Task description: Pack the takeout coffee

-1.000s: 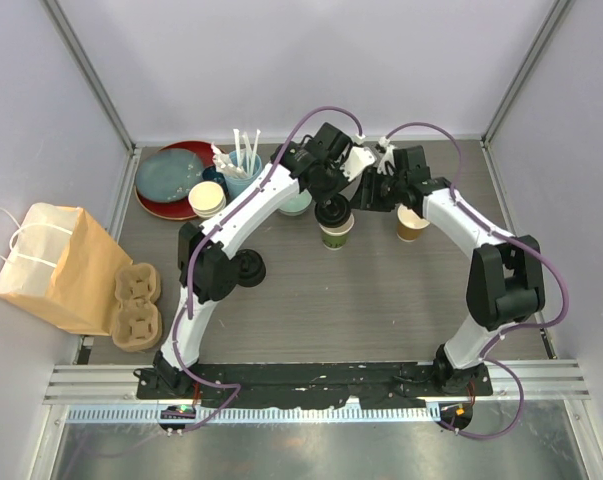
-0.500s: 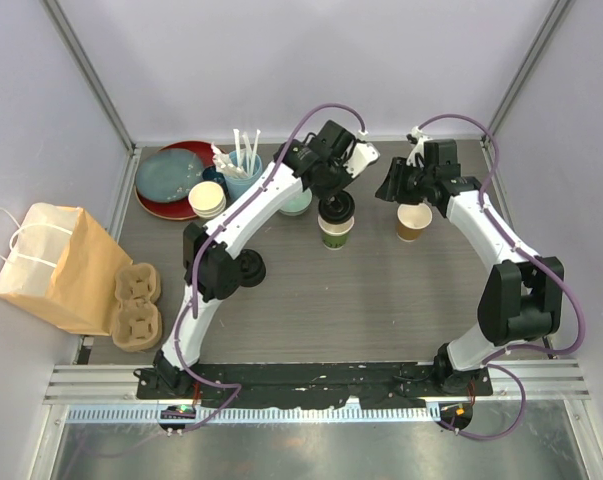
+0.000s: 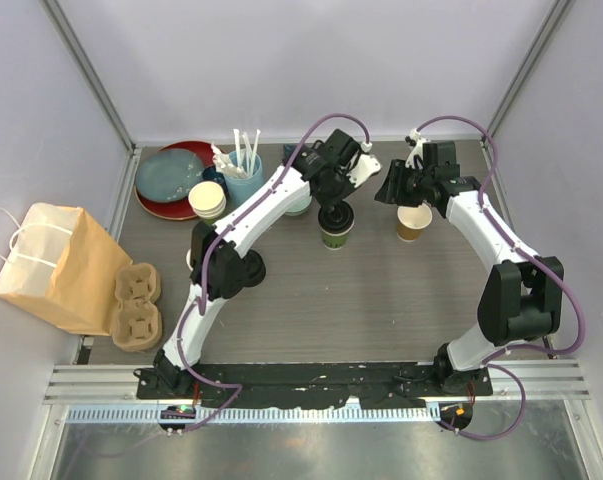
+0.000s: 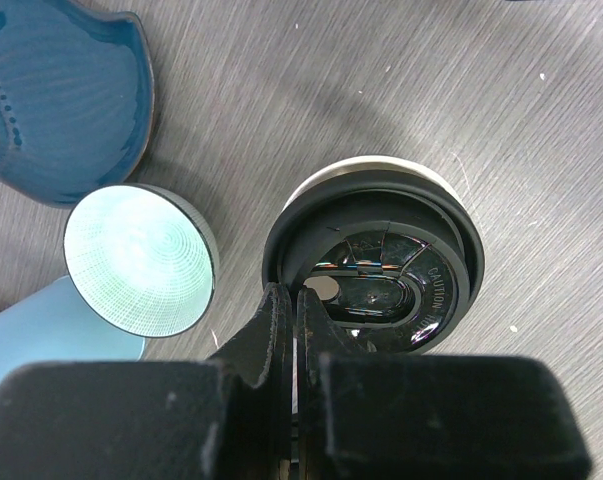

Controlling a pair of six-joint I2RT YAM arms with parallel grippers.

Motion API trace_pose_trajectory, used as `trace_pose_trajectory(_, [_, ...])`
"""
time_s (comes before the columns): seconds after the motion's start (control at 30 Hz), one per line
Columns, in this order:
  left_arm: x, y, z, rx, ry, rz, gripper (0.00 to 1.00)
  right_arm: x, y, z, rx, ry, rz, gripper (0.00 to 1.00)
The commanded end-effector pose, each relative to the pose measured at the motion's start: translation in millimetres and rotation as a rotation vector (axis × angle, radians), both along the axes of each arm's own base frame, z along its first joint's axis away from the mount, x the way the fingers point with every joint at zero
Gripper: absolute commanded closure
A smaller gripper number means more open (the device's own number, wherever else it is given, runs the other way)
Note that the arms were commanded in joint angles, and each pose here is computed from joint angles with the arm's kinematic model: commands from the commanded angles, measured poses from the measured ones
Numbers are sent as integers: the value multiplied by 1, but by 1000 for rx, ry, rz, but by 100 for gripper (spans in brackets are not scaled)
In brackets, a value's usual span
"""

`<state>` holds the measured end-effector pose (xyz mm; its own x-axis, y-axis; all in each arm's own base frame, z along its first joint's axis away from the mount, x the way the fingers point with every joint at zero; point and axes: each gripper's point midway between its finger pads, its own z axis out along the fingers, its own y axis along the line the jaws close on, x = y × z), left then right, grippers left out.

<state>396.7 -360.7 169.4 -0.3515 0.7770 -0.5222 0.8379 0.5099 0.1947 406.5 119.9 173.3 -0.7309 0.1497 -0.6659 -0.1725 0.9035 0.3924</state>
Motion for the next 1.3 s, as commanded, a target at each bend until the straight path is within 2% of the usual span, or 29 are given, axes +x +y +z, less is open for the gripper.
trace_pose_trajectory(0.0, [-1,-4,1,17,-12,-23,100,-1,3,8,-1,-33,24,53])
trace_pose_trajectory(0.2, [-1,-4,-9,51,-5,-36,100,-2,5,7,10,-29,35,53])
trace_pose_trajectory(0.47, [0,-9,-4,24,-11,-46,99,-3,7,3,16,-19,43,53])
trace_pose_trajectory(0.83, [1,-12,25,-37,-59,-48,71,-5,19,4,35,-31,81,50])
trace_pose_trajectory(1.0, [-2,-12,35,-52,-68,-54,65,-7,34,6,33,-43,122,49])
trace_pose_trajectory(1.13, [-6,-10,46,-74,-70,-48,56,-7,44,14,48,-66,145,49])
trace_pose_trajectory(1.27, [-7,-3,75,-121,-107,-27,51,-6,53,25,81,-104,156,50])
